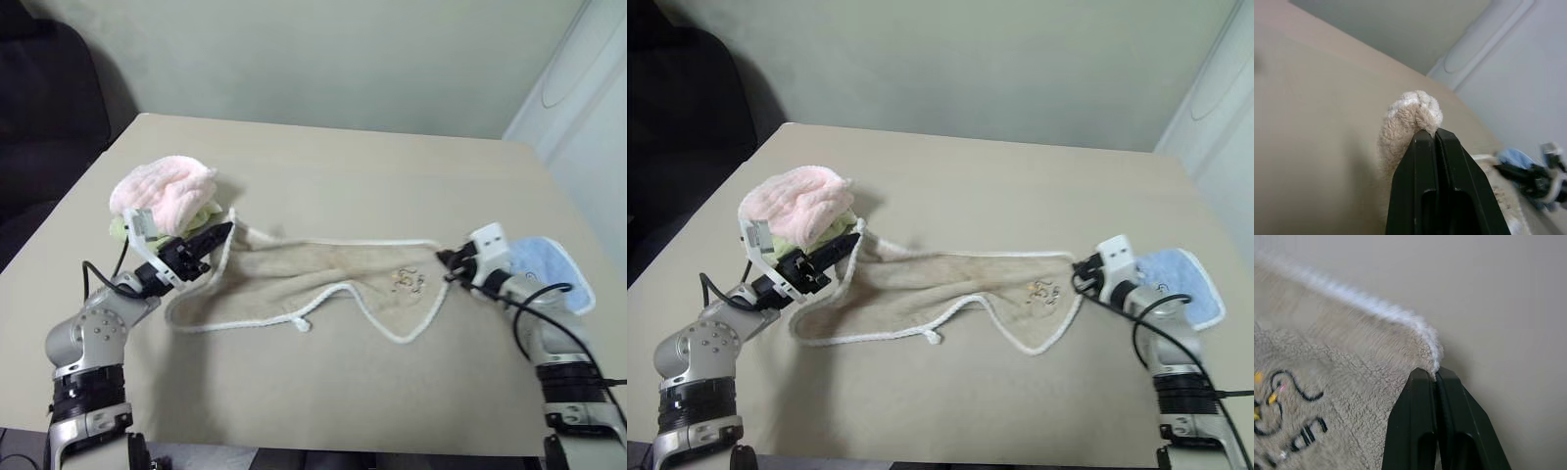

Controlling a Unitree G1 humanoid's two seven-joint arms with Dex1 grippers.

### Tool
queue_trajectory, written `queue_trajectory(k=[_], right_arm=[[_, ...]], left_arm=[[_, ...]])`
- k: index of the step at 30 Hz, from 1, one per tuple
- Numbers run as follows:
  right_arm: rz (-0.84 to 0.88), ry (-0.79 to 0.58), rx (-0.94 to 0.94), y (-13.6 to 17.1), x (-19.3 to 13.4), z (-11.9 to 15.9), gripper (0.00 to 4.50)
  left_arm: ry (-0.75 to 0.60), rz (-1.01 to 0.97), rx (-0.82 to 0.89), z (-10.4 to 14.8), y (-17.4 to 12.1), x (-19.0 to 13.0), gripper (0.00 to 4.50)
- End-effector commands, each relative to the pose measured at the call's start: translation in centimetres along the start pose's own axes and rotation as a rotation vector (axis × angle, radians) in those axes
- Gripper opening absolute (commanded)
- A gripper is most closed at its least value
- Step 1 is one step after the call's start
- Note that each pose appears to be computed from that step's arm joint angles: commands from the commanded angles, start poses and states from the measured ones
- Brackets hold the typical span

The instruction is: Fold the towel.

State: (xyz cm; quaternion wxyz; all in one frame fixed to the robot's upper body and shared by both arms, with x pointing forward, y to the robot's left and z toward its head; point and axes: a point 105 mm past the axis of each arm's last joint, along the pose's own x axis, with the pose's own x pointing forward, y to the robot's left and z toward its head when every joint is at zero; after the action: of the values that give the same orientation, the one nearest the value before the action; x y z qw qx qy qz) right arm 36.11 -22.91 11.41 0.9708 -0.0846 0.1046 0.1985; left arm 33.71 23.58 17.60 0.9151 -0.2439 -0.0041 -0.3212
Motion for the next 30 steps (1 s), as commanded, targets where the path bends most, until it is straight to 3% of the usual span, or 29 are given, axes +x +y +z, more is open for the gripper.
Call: queue_trajectory(k=[1, 10, 16, 18, 21, 26, 30], right_arm=[[-0.113, -0.13, -0.039, -3.6, -1.5, 5.1, 0.04], [-0.227, -0.245, -0.187, -8.7, -0.5, 13.5, 0.04], [-0.197, -0.373, -0.229, -8.9, -2.7, 17.2, 0.04], [-0.126, -0.401, -0.23, -7.6, -3.9, 16.6, 0.04], [-0.02, -0.379, -0.204, -4.6, -5.6, 13.3, 0.04], [0.124, -0.249, -0.164, -0.4, -7.8, 7.6, 0.04], [0.264, -0.098, -0.082, 3.1, -10.6, 2.7, 0.04]], left_arm=[[-0.101, -0.035, 0.148, 4.3, -1.1, 2.2, 0.0], [-0.262, -0.099, 0.24, 11.1, -2.8, 11.3, 0.0], [-0.324, -0.202, 0.295, 13.9, -4.6, 11.4, 0.0], [-0.305, -0.238, 0.287, 13.4, -4.3, 10.0, 0.0], [-0.198, -0.262, 0.263, 9.8, -2.9, 6.8, 0.0], [-0.055, -0.257, 0.174, 5.1, -2.6, 2.9, 0.0], [0.155, -0.273, 0.178, -0.3, -4.2, -1.0, 0.0]])
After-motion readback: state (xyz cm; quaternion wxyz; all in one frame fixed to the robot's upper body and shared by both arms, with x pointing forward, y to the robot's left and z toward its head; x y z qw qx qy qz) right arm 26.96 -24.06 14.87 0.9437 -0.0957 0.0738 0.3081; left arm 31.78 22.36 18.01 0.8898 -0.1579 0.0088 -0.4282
